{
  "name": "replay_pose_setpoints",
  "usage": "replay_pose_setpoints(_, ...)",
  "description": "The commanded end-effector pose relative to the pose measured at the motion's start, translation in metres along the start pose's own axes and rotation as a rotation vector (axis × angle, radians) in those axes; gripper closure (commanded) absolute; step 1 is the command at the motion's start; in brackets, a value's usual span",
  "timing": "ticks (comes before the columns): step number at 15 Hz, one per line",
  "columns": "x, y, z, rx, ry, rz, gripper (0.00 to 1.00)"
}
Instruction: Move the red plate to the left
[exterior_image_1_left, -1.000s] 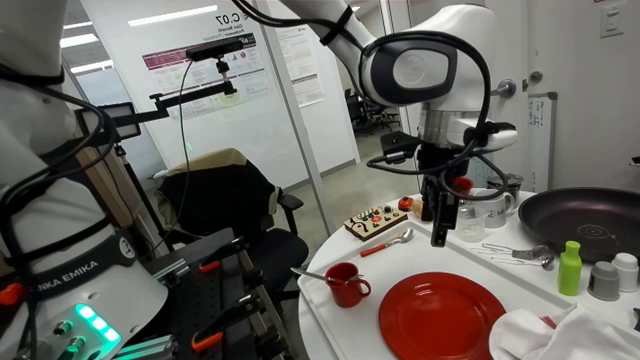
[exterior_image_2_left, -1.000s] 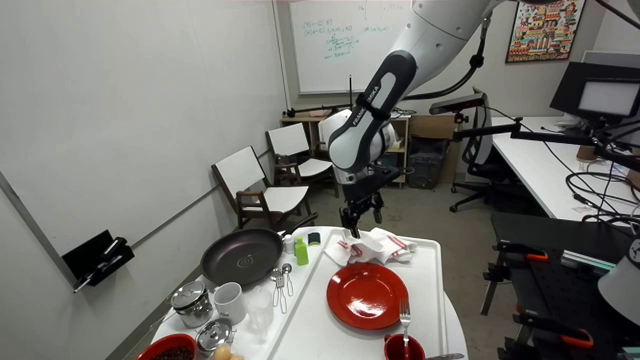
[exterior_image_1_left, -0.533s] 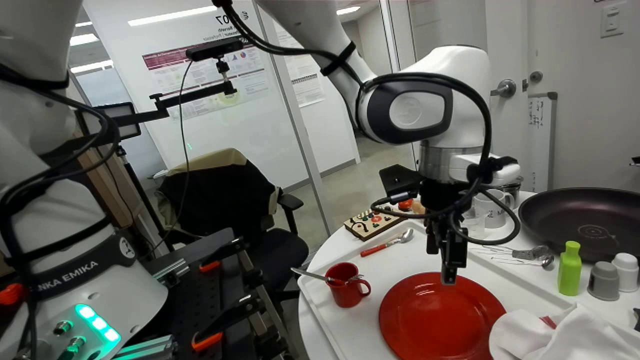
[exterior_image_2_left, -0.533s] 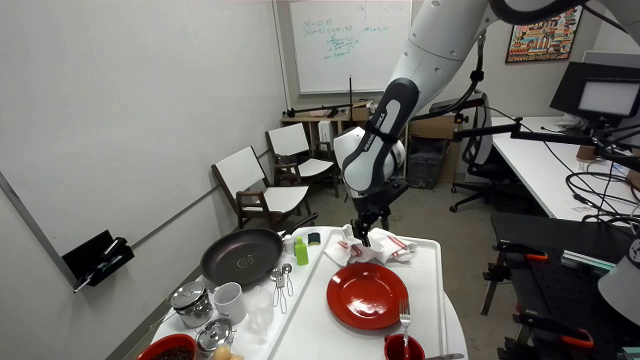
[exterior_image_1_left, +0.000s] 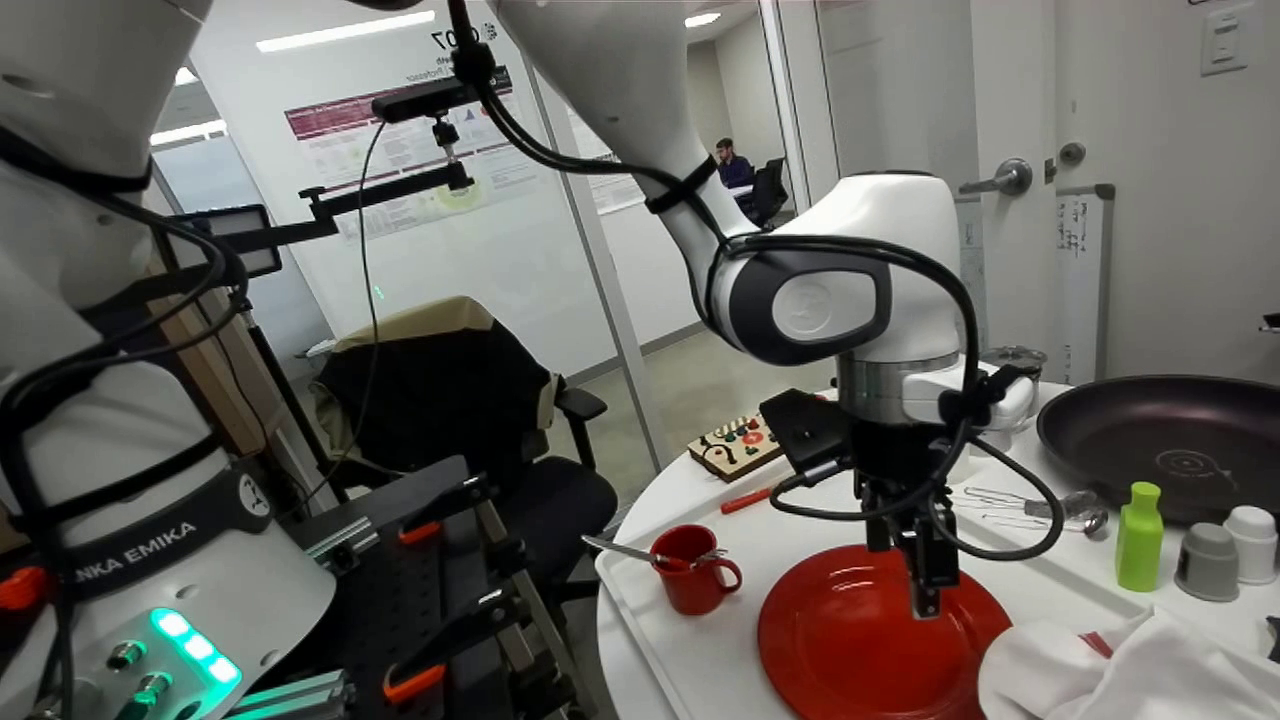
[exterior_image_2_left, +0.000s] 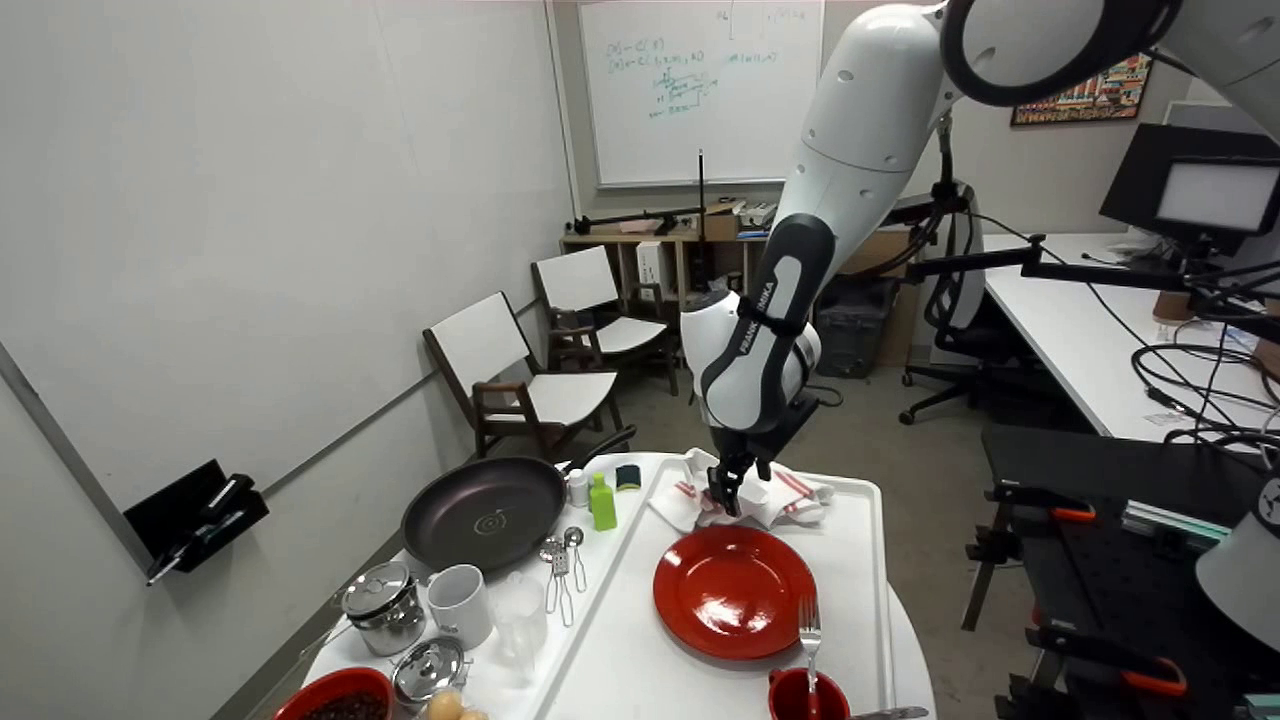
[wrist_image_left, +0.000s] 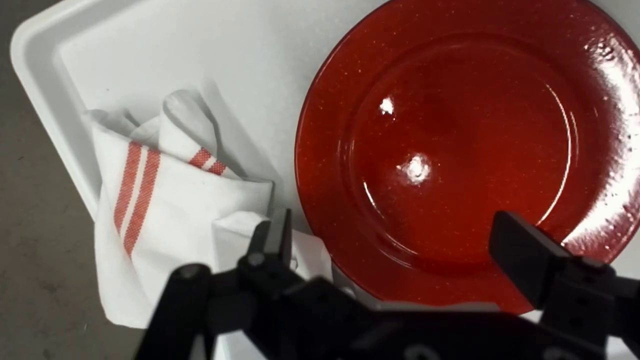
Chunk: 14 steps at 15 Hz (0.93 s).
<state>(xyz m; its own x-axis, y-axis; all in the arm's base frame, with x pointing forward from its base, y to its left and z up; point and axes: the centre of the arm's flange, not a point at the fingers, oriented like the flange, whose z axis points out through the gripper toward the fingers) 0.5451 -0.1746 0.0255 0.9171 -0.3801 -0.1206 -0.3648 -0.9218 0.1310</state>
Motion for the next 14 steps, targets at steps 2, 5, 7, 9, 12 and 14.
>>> replay_pose_setpoints(2,0.018,-0.004,0.03,-0.005,0.024,-0.059,0.0)
replay_pose_setpoints(5,0.028,-0.005,0.044,-0.011,0.031,-0.078,0.0)
replay_pose_setpoints(7,0.034,-0.005,0.052,-0.014,0.032,-0.087,0.0)
replay_pose_setpoints(9,0.04,-0.005,0.058,-0.017,0.031,-0.09,0.0)
replay_pose_setpoints(12,0.044,0.0,0.061,-0.016,0.031,-0.087,0.0)
replay_pose_setpoints(14,0.033,-0.001,0.056,-0.018,0.024,-0.066,0.0)
